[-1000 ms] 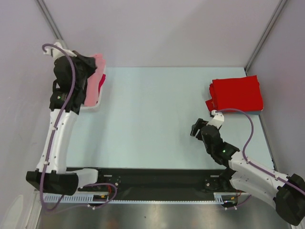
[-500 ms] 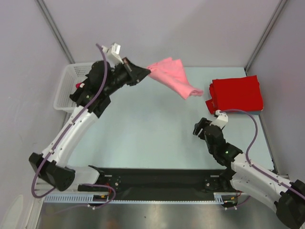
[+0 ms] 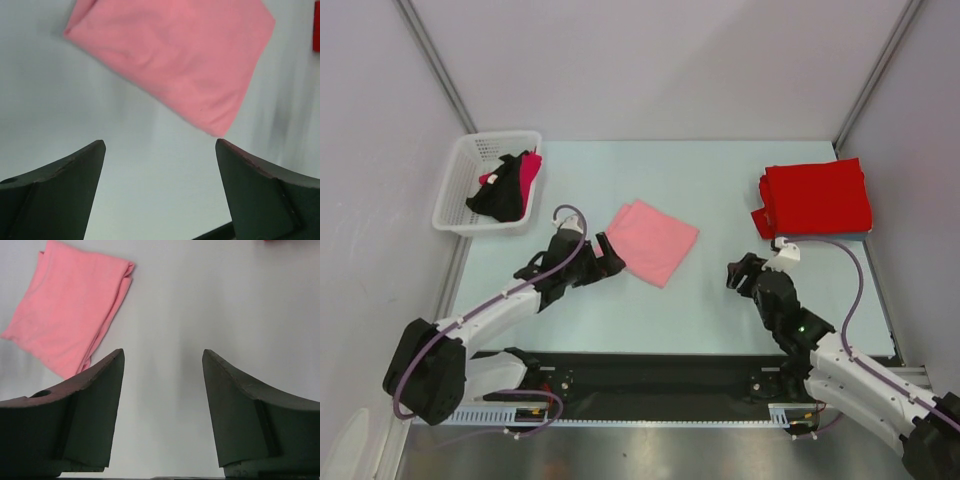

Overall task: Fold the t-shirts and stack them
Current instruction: Move the tshirt to the center of the board, then flatten the tshirt out

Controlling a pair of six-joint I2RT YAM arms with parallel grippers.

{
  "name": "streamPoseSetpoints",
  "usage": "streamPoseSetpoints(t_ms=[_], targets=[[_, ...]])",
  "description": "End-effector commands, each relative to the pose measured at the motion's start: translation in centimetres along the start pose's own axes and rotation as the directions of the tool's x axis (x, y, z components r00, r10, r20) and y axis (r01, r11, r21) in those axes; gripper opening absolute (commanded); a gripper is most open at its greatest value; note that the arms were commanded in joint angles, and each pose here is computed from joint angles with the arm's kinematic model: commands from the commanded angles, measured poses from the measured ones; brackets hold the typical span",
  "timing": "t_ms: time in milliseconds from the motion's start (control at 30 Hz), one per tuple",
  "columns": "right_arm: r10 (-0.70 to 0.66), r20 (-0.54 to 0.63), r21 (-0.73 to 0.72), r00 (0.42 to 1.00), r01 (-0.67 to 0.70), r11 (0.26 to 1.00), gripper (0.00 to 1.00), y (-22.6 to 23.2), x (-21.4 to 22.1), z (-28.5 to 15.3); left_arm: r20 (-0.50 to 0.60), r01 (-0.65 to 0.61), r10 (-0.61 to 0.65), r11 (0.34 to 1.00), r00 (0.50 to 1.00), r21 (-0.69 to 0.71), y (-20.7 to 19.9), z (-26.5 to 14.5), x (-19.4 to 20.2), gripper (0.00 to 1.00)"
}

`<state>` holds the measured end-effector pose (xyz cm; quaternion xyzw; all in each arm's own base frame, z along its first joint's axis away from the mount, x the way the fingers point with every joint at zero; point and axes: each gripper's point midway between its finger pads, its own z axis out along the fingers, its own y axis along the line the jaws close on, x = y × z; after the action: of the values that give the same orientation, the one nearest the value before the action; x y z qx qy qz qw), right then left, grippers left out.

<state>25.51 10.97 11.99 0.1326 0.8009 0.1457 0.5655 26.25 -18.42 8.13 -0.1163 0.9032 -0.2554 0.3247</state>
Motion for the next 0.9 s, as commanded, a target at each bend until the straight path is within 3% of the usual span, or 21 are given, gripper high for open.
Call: streamPoseSetpoints(t_ms=[0, 100, 300, 467, 600, 667, 867], targets=[[-0.023, -0.029, -0.105, 0.999, 0.019, 0.994, 0.6, 2.7, 0.0, 0.8, 0.196, -0.119, 0.108, 0.992, 0.975, 0.045, -4.0, -0.6, -6.6, 0.97], [-0.015, -0.115, -0.142, 0.993, -0.002, 0.99, 0.49, 4.4, -0.1, 1.5, 0.238, -0.164, 0.163, 0.986, 0.957, -0.017, -4.7, -0.2, -9.3, 0.96], [0.003, -0.265, -0.135, 0.964, -0.041, 0.99, 0.41, 6.4, 0.1, 3.3, 0.28, -0.224, 0.232, 0.973, 0.932, -0.061, -7.2, 2.0, -14.1, 0.87], [-0.015, -0.242, -0.118, 0.97, -0.015, 0.993, 0.41, 6.4, -1.1, 3.9, 0.165, -0.236, 0.247, 0.968, 0.955, -0.088, -6.8, 8.2, -15.0, 0.63], [-0.01, -0.227, -0.12, 0.974, -0.017, 0.993, 0.41, 6.0, -1.9, 3.7, 0.151, -0.282, 0.291, 0.956, 0.945, -0.083, -8.6, 11.7, -17.6, 0.62], [-0.003, -0.23, -0.125, 0.973, -0.026, 0.992, 0.41, 5.7, -1.7, 3.6, 0.075, -0.298, 0.305, 0.949, 0.949, -0.101, -7.5, 14.6, -16.6, 0.63], [0.018, -0.217, -0.155, 0.976, -0.052, 0.987, 0.35, 5.6, -2.0, 3.4, -0.019, -0.28, 0.279, 0.959, 0.96, -0.053, -7.9, 18.7, -16.8, 0.62]])
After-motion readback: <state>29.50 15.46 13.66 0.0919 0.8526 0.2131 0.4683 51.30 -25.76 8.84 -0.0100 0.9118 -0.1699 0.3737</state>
